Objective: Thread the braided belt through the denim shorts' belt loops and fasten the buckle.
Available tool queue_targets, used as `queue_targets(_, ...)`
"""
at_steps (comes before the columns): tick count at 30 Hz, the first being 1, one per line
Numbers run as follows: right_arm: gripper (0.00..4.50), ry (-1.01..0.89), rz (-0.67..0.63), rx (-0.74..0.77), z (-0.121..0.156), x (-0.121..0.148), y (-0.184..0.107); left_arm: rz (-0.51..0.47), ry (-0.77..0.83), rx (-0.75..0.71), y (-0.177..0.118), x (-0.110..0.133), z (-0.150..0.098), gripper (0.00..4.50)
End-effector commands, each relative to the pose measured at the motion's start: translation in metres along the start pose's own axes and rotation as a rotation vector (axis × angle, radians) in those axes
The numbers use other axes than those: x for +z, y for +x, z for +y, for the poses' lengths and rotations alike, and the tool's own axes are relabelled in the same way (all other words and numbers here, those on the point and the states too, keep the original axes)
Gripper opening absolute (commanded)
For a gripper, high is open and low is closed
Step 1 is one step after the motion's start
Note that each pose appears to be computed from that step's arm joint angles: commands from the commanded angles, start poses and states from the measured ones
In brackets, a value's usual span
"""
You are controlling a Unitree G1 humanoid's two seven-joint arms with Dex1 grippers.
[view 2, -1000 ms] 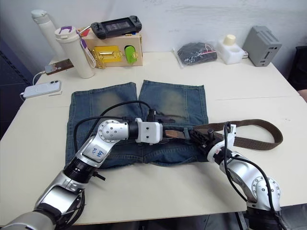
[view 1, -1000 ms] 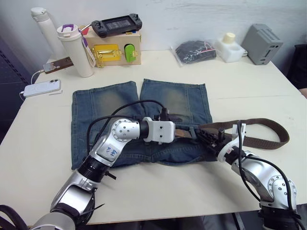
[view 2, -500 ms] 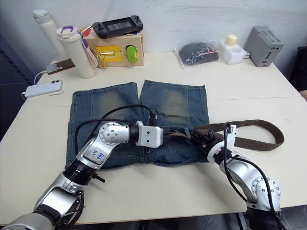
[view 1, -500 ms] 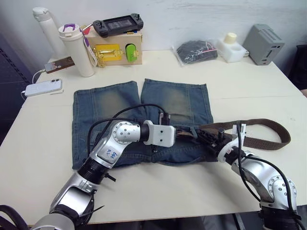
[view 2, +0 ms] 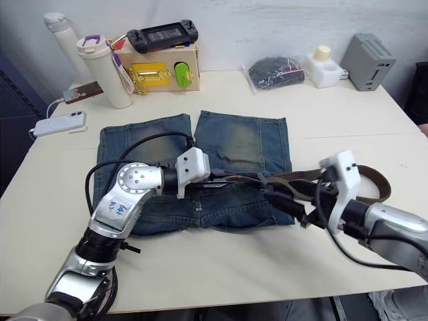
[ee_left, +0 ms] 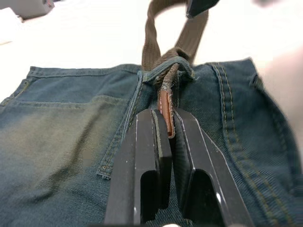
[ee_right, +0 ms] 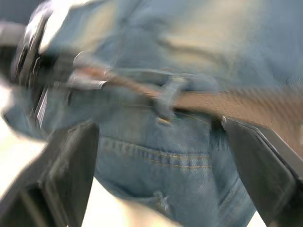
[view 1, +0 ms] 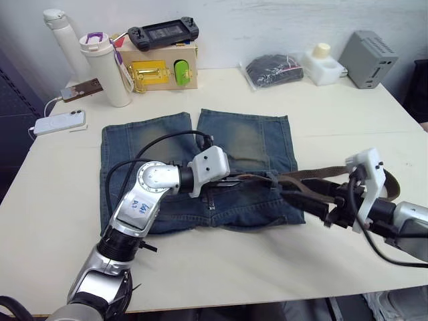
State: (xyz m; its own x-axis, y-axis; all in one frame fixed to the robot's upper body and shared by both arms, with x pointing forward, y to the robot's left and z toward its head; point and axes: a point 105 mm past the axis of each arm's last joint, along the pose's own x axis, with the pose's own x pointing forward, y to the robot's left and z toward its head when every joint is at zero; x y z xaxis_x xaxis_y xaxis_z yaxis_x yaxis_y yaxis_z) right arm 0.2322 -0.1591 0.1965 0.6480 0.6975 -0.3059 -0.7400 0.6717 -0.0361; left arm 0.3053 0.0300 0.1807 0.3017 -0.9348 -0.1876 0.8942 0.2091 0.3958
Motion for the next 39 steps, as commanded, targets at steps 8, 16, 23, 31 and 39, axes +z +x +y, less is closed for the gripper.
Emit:
queue_targets(8,4.49,-1.001,0.063,0.138,0.023,-0.044,0.025,0.046,0.393,0.075,-0.025,0.004,0.000,0.00)
queue_targets(16,3.29,-0.999,0.153,0.054,0.002,-0.071,0.032,-0.033,0.608,0.125,-0.022,0.009,-0.004,0.00)
queue_targets(23,0.27,-1.037,0.276,-0.029,-0.027,-0.084,0.029,-0.045,0.598,0.125,-0.023,0.007,-0.008,0.00)
queue_targets(31,0.02,-1.072,0.461,-0.241,-0.104,-0.084,-0.024,-0.031,0.628,0.115,-0.022,0.004,-0.012,0.00)
queue_targets(39,0.02,-1.075,0.437,-0.213,-0.109,-0.081,-0.033,-0.043,0.650,0.114,-0.020,0.007,-0.015,0.00)
